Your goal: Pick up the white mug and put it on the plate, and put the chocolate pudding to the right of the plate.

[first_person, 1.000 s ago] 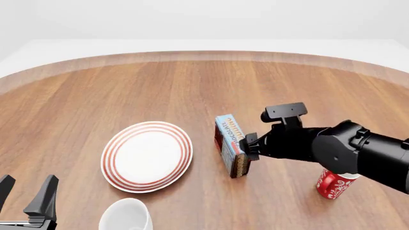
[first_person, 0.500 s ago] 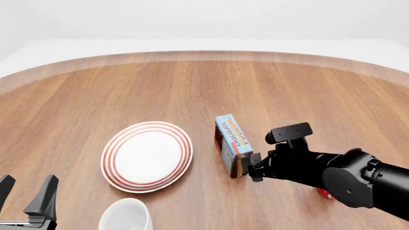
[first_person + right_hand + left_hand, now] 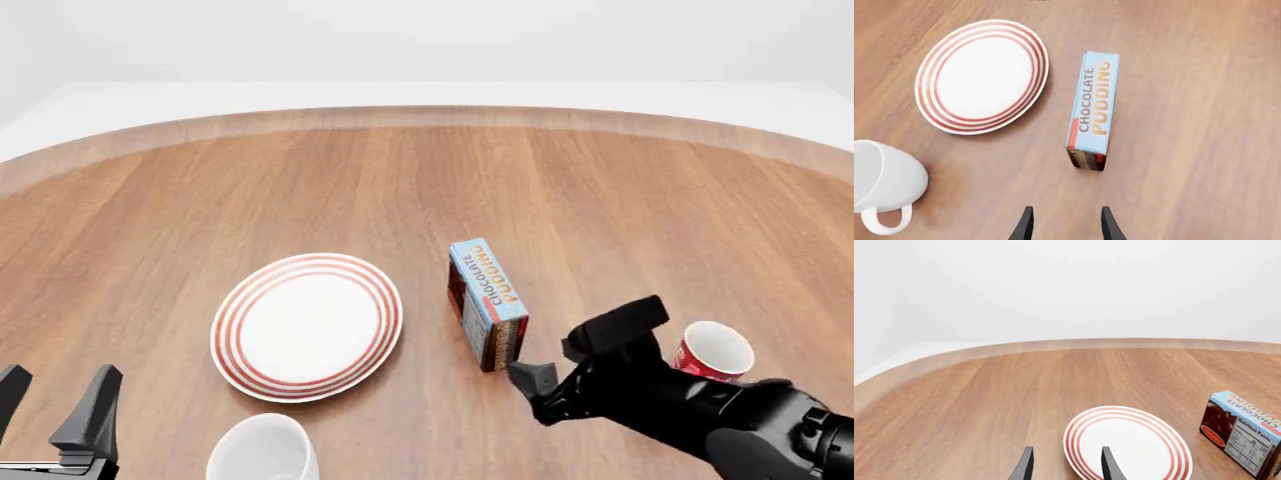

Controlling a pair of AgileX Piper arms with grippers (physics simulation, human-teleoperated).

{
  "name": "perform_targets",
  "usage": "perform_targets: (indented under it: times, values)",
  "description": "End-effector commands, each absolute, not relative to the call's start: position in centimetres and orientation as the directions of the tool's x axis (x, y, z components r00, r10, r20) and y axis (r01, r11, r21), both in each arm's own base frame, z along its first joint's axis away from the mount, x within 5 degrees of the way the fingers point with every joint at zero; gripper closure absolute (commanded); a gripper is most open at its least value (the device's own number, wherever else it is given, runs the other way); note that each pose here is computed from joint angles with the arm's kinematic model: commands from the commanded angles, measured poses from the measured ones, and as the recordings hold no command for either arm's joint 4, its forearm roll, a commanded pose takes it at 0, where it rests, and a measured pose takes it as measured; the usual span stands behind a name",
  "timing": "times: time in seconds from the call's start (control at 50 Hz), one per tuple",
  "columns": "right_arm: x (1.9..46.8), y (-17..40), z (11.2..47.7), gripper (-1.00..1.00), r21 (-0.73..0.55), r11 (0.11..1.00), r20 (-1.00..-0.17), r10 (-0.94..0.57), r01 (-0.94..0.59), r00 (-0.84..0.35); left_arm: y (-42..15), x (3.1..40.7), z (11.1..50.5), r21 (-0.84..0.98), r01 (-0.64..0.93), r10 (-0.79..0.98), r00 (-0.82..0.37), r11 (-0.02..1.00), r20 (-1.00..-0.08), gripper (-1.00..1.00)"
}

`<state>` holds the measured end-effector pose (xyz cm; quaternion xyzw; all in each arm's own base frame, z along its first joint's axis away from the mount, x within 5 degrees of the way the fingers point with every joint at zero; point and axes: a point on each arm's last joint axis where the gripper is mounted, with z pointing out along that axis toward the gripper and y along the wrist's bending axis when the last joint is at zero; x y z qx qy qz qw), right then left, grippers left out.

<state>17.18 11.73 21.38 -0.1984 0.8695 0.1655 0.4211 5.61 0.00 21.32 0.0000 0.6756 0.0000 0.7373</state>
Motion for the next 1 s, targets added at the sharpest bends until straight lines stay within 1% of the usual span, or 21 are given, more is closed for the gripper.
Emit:
perform_targets:
  times: [0.02, 0.18, 0.22, 0.32, 0.36, 0.58, 0.64, 0.68, 0.74, 0.82, 0.88, 1.0]
  values:
    - [15.5, 10.9, 20.4, -1.00, 0.064, 0.839, -0.838, -0.249, -0.540, -0.486, 0.0, 5.6, 21.3, 0.000, 0.000, 0.000, 0.087, 1.000, -0.996, -1.00]
    - [14.6, 10.4, 19.7, -1.00, 0.027, 0.822, -0.857, -0.275, -0.569, -0.436, 0.0, 5.6, 21.3, 0.000, 0.000, 0.000, 0.087, 1.000, -0.996, -1.00]
    - [14.1, 10.2, 19.9, -1.00, -0.010, 0.807, -0.871, -0.297, -0.590, -0.392, 0.0, 5.6, 21.3, 0.000, 0.000, 0.000, 0.087, 1.000, -0.996, -1.00]
    - [13.8, 10.3, 19.8, -1.00, -0.024, 0.794, -0.877, -0.308, -0.608, -0.368, 0.0, 5.6, 21.3, 0.000, 0.000, 0.000, 0.087, 1.000, -0.996, -1.00]
    - [13.7, 10.5, 19.7, -1.00, -0.051, 0.777, -0.881, -0.331, -0.627, -0.339, 0.0, 5.6, 21.3, 0.000, 0.000, 0.000, 0.087, 1.000, -0.996, -1.00]
    - [13.2, 11.1, 19.7, -1.00, -0.111, 0.723, -0.886, -0.383, -0.682, -0.262, 0.0, 5.6, 21.3, 0.000, 0.000, 0.000, 0.087, 1.000, -0.996, -1.00]
    - [12.8, 11.4, 19.7, -1.00, -0.163, 0.682, -0.889, -0.415, -0.713, -0.194, 0.0, 5.6, 21.3, 0.000, 0.000, 0.000, 0.087, 1.000, -0.996, -1.00]
    - [12.4, 11.4, 19.2, -1.00, -0.264, 0.623, -0.872, -0.481, -0.736, -0.094, 0.0, 5.6, 21.3, 0.000, 0.000, 0.000, 0.087, 1.000, -0.996, -1.00]
    - [12.3, 11.5, 19.1, -1.00, -0.230, 0.634, -0.882, -0.457, -0.738, -0.118, 0.0, 5.6, 21.3, 0.000, 0.000, 0.000, 0.087, 1.000, -0.996, -1.00]
    - [12.0, 12.1, 18.8, -1.00, -0.242, 0.604, -0.883, -0.462, -0.759, -0.086, 0.0, 5.6, 21.3, 0.000, 0.000, 0.000, 0.087, 1.000, -0.996, -1.00]
    - [11.8, 12.5, 18.9, -1.00, -0.218, 0.602, -0.893, -0.441, -0.768, -0.091, 0.0, 5.6, 21.3, 0.000, 0.000, 0.000, 0.087, 1.000, -0.996, -1.00]
    - [11.7, 13.3, 19.0, -1.00, -0.226, 0.570, -0.897, -0.438, -0.790, -0.060, 0.0, 5.6, 21.3, 0.000, 0.000, 0.000, 0.087, 1.000, -0.996, -1.00]
